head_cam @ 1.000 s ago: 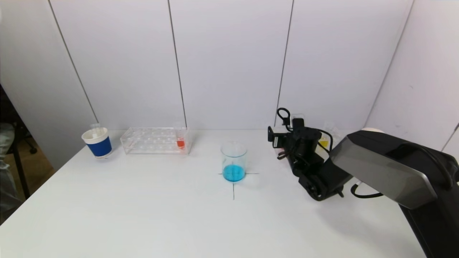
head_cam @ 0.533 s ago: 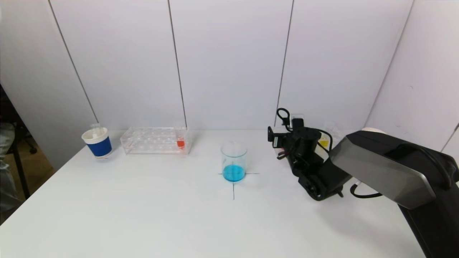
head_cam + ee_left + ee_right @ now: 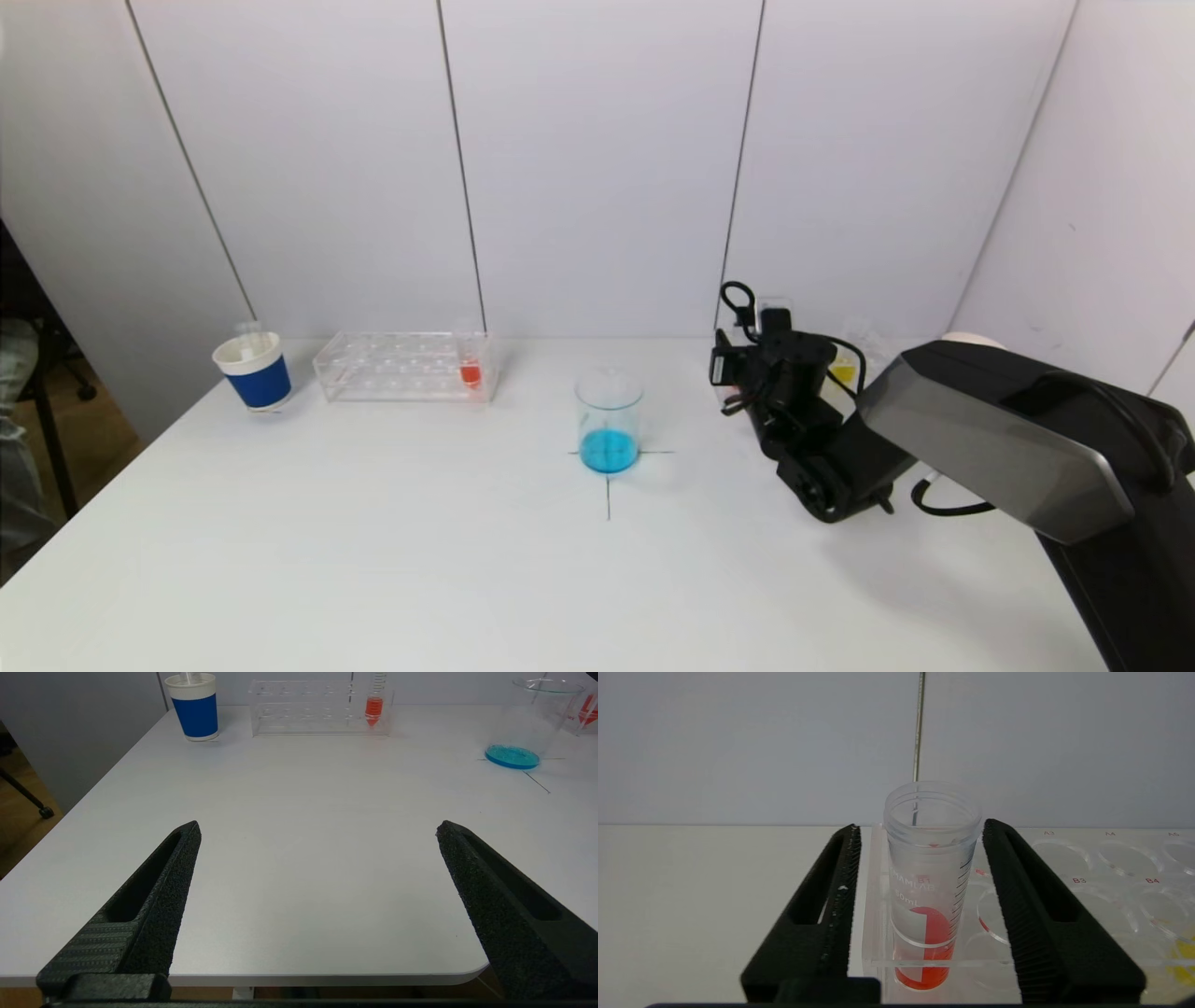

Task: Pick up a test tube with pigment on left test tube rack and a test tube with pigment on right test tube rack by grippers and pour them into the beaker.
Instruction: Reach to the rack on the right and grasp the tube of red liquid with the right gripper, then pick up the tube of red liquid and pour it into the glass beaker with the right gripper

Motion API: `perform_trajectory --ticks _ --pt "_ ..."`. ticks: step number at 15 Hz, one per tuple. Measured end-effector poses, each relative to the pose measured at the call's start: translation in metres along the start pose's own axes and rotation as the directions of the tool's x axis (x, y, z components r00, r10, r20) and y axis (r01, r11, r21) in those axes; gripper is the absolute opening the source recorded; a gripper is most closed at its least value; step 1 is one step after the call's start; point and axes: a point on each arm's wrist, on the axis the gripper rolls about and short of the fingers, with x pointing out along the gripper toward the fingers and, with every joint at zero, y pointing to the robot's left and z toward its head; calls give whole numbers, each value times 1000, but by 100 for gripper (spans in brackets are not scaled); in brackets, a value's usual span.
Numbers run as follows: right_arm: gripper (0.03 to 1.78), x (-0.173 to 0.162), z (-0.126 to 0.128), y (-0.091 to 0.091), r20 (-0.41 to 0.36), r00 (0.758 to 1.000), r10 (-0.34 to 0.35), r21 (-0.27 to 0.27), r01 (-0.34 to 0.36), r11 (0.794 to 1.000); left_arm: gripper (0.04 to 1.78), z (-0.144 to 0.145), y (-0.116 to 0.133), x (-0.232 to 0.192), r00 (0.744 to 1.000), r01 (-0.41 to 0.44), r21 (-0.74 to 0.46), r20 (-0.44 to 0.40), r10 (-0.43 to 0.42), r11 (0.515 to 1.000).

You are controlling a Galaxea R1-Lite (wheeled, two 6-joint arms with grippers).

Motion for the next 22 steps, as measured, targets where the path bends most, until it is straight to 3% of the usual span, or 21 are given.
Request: perform_trajectory --ticks 2,4,16,22 --pt "56 0 0 0 0 1000 -1 -2 1 1000 176 0 0 0 1000 0 0 0 0 1000" --pt "48 0 0 0 0 1000 0 -2 0 1000 176 0 0 0 1000 0 0 0 0 1000" --pt "48 0 2 0 2 1000 0 -2 0 1000 176 0 0 0 1000 0 0 0 0 1000" --pt "48 -3 19 -1 25 1000 1 -21 0 1000 176 0 0 0 1000 0 0 -1 0 1000"
